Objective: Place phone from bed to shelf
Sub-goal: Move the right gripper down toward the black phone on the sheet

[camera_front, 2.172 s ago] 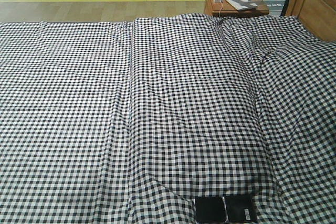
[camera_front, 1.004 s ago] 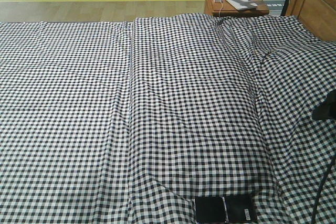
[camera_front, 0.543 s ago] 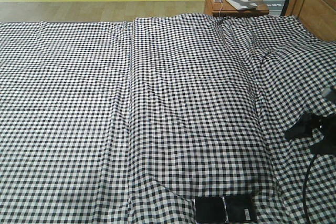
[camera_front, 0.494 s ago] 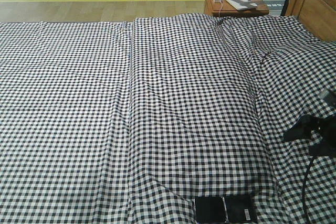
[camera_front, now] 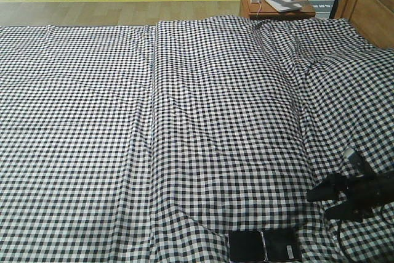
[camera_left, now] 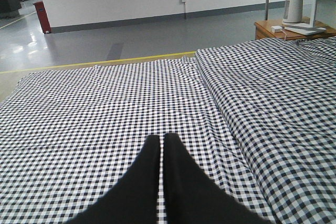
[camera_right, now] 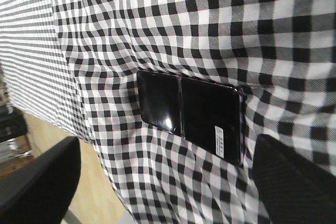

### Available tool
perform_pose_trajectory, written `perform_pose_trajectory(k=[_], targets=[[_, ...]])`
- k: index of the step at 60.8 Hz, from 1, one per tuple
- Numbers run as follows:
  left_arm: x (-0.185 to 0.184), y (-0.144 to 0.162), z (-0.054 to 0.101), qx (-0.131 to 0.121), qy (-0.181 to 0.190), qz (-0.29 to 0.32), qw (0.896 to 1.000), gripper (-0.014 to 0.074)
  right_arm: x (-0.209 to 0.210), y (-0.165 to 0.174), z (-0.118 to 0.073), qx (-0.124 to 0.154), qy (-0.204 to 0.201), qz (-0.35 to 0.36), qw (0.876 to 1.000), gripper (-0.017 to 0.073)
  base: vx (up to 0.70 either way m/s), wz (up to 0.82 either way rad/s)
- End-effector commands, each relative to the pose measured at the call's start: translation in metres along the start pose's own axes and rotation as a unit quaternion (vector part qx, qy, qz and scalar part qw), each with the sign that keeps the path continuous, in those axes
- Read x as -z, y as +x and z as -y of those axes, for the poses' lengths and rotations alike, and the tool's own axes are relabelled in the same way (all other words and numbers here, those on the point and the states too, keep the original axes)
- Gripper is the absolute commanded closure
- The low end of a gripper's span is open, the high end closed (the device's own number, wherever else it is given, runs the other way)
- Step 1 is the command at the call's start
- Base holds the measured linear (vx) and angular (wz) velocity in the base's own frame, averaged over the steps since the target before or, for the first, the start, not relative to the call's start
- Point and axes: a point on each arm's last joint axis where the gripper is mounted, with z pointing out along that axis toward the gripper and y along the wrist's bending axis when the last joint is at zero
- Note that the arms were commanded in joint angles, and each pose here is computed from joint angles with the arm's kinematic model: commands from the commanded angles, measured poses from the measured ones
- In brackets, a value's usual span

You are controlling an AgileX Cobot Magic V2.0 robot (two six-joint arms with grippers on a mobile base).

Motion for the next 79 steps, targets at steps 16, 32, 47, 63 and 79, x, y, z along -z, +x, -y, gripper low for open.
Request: perform_pose_trajectory(k=[16,32,47,63,79], targets=[[0.003,-0.015,-0.001,0.004,-0.003,0.053,0.999,0.0593,-0.034,0.003,0.005,0.043,-0.040,-0.015,0.998,-0.0048,0.00,0.00],[0.003,-0.015,-0.001,0.004,-0.003,0.053,0.999,0.0593,-0.056,0.005,0.017,0.027,-0.089,-0.035,0.995,-0.0039,0.00,0.00],[0.003,-0.015,-0.001,0.004,-0.003,0.053,0.999,0.0593,-0.068,0.009,0.029,0.009,-0.096,-0.045,0.994,-0.0034,0.00,0.00],[0.003,-0.015,-0.001,0.004,-0.003,0.053,0.999,0.0593,-0.078,0.016,0.038,0.003,-0.095,-0.055,0.994,-0.0034,0.00,0.00],[0.003,-0.015,-0.001,0.004,-0.003,0.053,0.999,0.0593,-0.081,0.014,0.036,-0.009,-0.118,-0.033,0.992,-0.0034,0.00,0.00]])
